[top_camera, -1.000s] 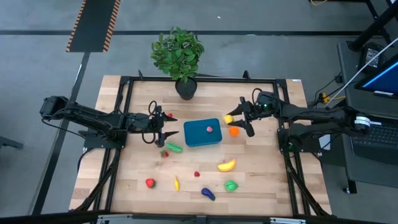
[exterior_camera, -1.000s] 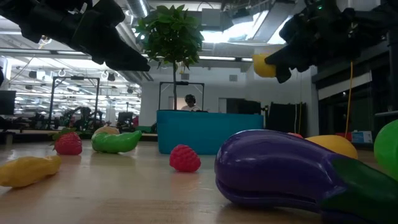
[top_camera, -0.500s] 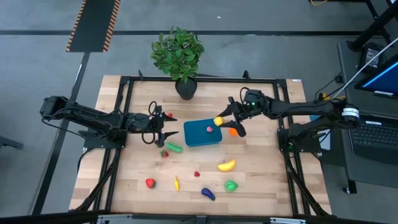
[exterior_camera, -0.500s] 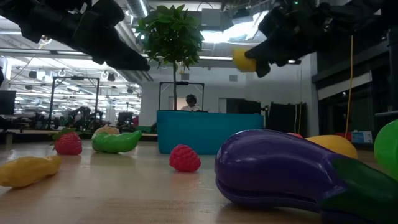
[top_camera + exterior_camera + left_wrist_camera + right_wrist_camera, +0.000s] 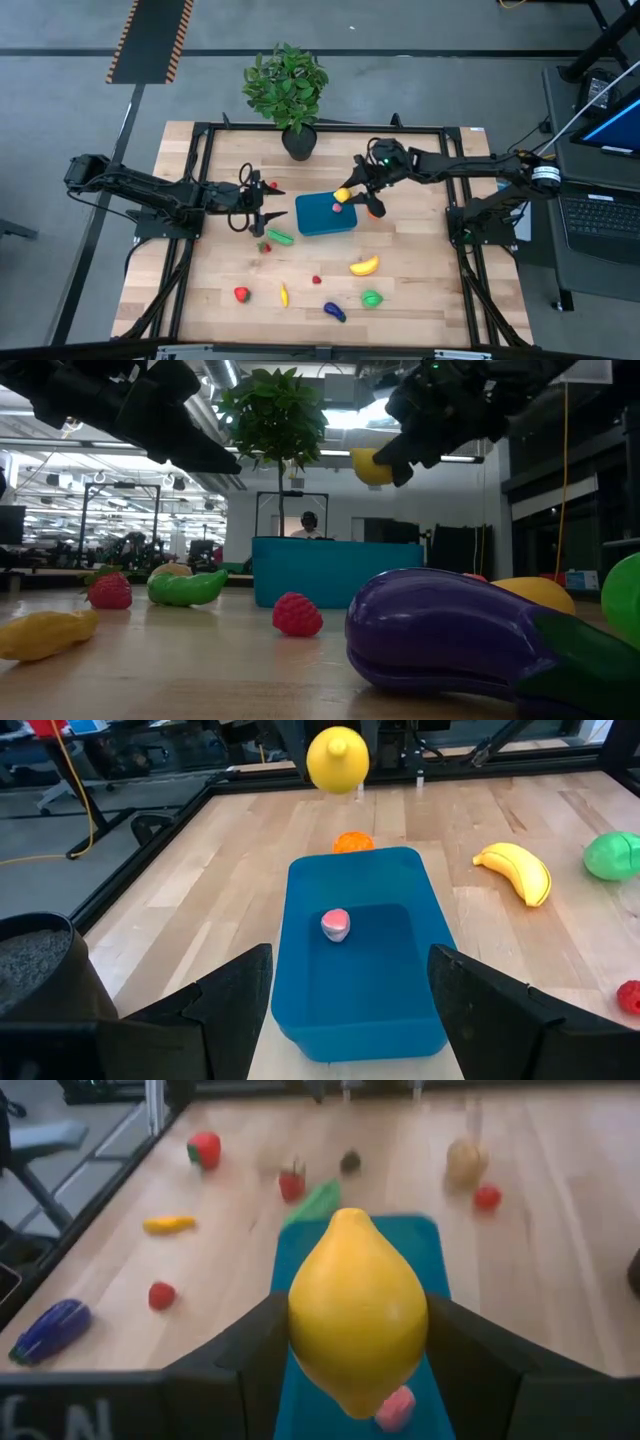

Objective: Pick and placing Produce into tupperware
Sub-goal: Put the yellow lemon into the blue bin

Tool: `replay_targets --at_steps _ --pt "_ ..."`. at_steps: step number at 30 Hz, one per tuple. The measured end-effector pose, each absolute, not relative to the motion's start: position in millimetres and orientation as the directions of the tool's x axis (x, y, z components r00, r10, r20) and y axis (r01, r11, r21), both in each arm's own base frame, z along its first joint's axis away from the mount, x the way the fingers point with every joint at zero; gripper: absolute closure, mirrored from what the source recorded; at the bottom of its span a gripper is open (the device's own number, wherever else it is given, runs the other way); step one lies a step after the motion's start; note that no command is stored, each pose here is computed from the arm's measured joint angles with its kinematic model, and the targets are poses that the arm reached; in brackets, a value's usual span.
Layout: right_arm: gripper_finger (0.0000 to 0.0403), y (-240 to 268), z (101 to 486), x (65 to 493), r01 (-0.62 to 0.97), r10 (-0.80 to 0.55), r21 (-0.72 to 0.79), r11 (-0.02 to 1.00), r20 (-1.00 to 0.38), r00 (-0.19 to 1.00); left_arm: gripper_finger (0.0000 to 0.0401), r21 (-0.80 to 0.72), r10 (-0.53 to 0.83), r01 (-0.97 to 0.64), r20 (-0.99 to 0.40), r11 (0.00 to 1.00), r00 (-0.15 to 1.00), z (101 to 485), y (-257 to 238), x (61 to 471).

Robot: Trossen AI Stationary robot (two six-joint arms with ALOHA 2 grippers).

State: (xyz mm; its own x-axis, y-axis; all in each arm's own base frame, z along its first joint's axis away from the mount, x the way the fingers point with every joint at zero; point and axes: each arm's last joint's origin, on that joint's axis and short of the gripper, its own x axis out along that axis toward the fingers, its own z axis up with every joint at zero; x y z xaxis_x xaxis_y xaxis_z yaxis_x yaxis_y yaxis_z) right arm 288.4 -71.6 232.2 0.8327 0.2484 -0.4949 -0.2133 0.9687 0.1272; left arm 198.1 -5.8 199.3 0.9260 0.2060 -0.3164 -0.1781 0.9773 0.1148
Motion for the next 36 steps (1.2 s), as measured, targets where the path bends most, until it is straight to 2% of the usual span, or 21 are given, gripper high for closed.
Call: replay_targets --at_steps 11,16,29,36 --pt "0.0197 -75 247 299 -0.196 0.291 0.216 0.957 -0.689 0.664 0.014 0.101 0.203 -0.179 -0.323 0.979 0.924 199 -6 198" --pt "0.0197 -75 246 299 -0.18 0.264 0.193 0.964 -0.73 0.63 0.014 0.099 0.202 -0.179 -0.334 0.979 0.921 198 -7 197" --pt "0.0197 -57 242 306 -0.237 0.291 0.18 0.955 -0.738 0.608 0.014 0.099 0.202 -0.178 -0.333 0.979 0.921 198 -7 197" --pt "0.0197 -50 229 315 -0.225 0.254 0.146 0.963 -0.774 0.58 0.014 0.098 0.201 -0.179 -0.332 0.979 0.921 198 -7 197"
